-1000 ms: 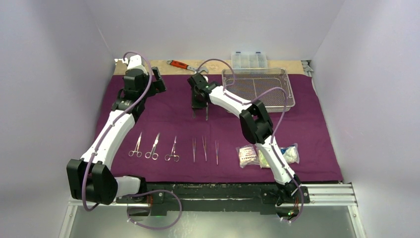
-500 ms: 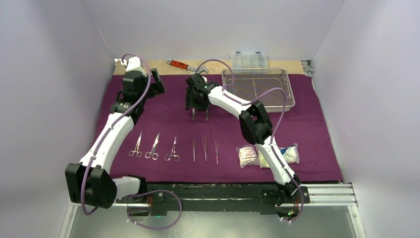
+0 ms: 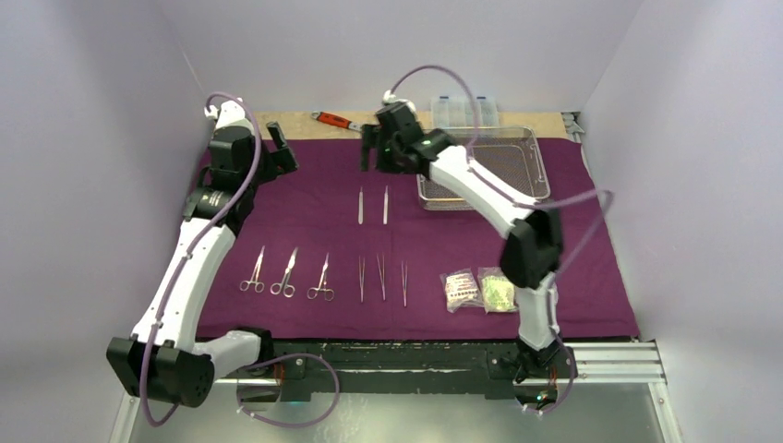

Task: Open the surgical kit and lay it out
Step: Reset both arms

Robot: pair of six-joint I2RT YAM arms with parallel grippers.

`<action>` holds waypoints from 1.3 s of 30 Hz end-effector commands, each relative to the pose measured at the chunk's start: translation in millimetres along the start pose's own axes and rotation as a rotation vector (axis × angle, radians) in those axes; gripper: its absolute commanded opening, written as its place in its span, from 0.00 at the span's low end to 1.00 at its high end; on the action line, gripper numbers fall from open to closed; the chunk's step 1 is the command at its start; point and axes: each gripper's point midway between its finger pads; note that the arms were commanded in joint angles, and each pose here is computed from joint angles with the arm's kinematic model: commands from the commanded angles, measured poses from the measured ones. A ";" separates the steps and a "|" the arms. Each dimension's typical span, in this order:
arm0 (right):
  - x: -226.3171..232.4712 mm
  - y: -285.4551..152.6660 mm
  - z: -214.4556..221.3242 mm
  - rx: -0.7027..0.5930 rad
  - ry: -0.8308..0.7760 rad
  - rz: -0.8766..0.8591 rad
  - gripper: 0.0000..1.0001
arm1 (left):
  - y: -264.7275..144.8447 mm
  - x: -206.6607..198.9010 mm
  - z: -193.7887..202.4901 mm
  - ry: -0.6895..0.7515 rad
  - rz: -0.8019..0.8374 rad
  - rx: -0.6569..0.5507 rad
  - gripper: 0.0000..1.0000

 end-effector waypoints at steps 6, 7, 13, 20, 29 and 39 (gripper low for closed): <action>-142.1 -168.6 -36.5 -0.255 -0.007 0.368 0.98 | -76.6 7.5 -34.7 -0.034 -0.011 -0.039 0.92; -154.3 -186.0 -34.3 -0.279 -0.003 0.406 0.99 | -82.1 10.3 -34.4 -0.036 -0.020 -0.037 0.92; -202.8 -303.2 -19.1 -0.450 0.036 0.542 0.99 | -132.4 27.6 -46.1 -0.101 -0.069 -0.082 0.92; -200.7 -393.6 -0.2 -0.546 -0.034 0.392 0.99 | -197.3 40.9 -67.6 -0.175 -0.044 -0.222 0.94; -231.0 -458.5 31.2 -0.566 0.082 0.474 0.99 | -273.8 75.9 -81.0 -0.132 -0.124 -0.308 0.99; -237.8 -476.5 47.0 -0.606 0.172 0.446 0.99 | -316.3 93.3 -81.0 -0.148 -0.141 -0.357 0.99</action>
Point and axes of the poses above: each gripper's point midway between its finger pads, its own y axis out along the fingers, its own x axis along the line the jaws close on, z = x × y, and after that the axes turned 3 degrees about -y, right-handed
